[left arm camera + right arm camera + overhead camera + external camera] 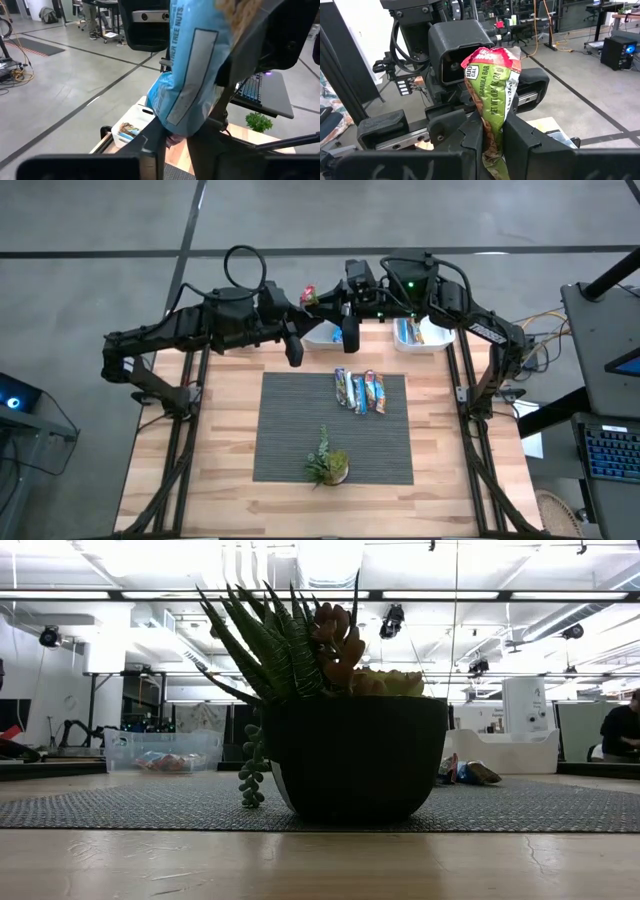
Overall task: Pick and place Granola Bars by type
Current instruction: Put the red granola bar into the transparent bin
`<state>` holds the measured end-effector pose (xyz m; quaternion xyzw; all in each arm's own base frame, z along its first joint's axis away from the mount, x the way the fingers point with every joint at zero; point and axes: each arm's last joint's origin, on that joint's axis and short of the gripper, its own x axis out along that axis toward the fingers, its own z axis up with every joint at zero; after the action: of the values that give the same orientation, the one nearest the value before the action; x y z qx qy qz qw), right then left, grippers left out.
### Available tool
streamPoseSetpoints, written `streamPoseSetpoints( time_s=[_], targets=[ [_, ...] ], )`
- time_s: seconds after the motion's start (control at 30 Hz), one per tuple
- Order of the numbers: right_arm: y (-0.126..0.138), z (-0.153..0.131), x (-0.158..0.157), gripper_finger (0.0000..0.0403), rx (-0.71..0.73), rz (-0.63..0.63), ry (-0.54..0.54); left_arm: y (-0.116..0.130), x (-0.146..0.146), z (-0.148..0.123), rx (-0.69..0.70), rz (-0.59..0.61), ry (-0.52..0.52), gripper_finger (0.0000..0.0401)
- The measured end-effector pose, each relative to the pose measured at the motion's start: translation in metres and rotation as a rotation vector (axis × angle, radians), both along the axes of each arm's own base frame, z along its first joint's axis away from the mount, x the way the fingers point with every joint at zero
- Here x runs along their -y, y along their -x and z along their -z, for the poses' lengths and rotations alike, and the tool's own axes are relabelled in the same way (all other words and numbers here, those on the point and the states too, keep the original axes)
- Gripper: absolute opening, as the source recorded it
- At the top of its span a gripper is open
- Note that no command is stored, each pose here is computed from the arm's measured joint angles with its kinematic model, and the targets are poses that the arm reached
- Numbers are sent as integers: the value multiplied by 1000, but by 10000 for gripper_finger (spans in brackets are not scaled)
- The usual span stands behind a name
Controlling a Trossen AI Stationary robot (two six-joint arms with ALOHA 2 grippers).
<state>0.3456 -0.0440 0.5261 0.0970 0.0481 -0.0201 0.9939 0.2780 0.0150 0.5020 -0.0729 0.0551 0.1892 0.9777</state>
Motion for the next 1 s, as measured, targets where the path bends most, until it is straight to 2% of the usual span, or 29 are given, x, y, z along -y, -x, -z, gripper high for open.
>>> streamPoseSetpoints(
  time_s=[0.43, 0.53, 0.8, 1.0],
  targets=[
    [0, 0, 0, 54, -2, 0, -3, 0, 0, 0, 3, -1, 8, 43],
    [0, 1, 0, 80, -9, 0, -7, 0, 0, 0, 0, -1, 8, 43],
    [4, -2, -1, 180, 0, -1, 4, 0, 0, 0, 3, -1, 8, 44],
    [23, -17, -3, 215, 47, 9, 40, 0, 0, 0, 5, -1, 6, 44]
  ],
)
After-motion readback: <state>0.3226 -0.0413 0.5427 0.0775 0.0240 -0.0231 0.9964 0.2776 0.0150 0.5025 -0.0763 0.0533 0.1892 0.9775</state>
